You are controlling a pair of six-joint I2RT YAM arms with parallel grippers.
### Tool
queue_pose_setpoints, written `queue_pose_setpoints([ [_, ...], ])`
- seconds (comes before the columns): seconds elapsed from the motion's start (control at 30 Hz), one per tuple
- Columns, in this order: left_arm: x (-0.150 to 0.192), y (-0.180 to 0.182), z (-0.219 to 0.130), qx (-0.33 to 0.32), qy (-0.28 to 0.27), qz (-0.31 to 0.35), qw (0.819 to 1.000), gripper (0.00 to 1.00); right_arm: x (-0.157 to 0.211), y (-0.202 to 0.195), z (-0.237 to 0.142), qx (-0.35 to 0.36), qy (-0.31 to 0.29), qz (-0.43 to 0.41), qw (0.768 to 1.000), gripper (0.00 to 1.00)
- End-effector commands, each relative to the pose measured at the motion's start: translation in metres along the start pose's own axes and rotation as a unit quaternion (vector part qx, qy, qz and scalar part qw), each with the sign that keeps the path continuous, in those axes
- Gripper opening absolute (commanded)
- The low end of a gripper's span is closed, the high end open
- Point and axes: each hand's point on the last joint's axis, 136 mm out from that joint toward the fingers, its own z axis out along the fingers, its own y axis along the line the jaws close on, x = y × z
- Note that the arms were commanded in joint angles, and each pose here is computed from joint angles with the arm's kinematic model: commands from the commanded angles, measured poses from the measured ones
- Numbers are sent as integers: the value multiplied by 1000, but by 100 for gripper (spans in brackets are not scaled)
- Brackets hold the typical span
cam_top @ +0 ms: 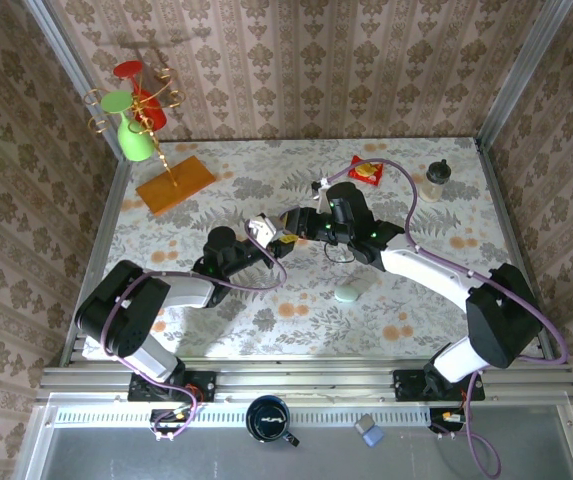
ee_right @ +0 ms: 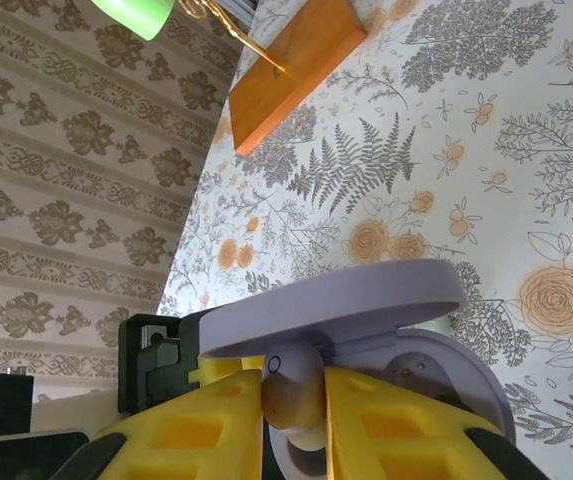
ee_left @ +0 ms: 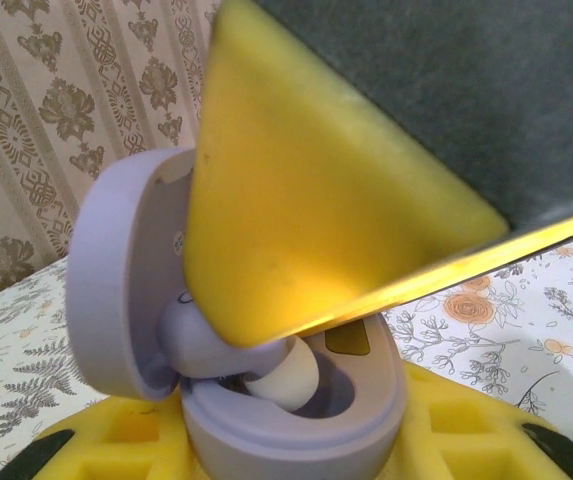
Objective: Insert the wireless bluetooth earbuds into the charging case
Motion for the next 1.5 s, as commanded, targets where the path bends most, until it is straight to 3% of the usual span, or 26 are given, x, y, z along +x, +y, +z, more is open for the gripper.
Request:
queue_pose_setpoints([
  [0.0,-35,10,-2,-15,-54,4,998,23,8,-11,-7,27,8,-4,1000,24],
  [0.6,-30,23,-10,-33,-59,-9,998,23,-1,7,-27,-8,-20,-34,999,37],
  [0.77,-27,45,-30,-75,-54,-18,996,23,-7,8,-41,-11,-56,-49,997,40],
  [0.9,-25,74,-53,-128,-52,-28,990,23,-8,-10,-38,28,-69,-43,996,40],
  [1.13,-38,106,-100,-204,-66,-40,976,22,8,-32,7,67,1,-67,995,41],
  [1.47,-68,93,-129,-218,-101,-37,970,21,42,-49,96,22,177,-62,982,45],
])
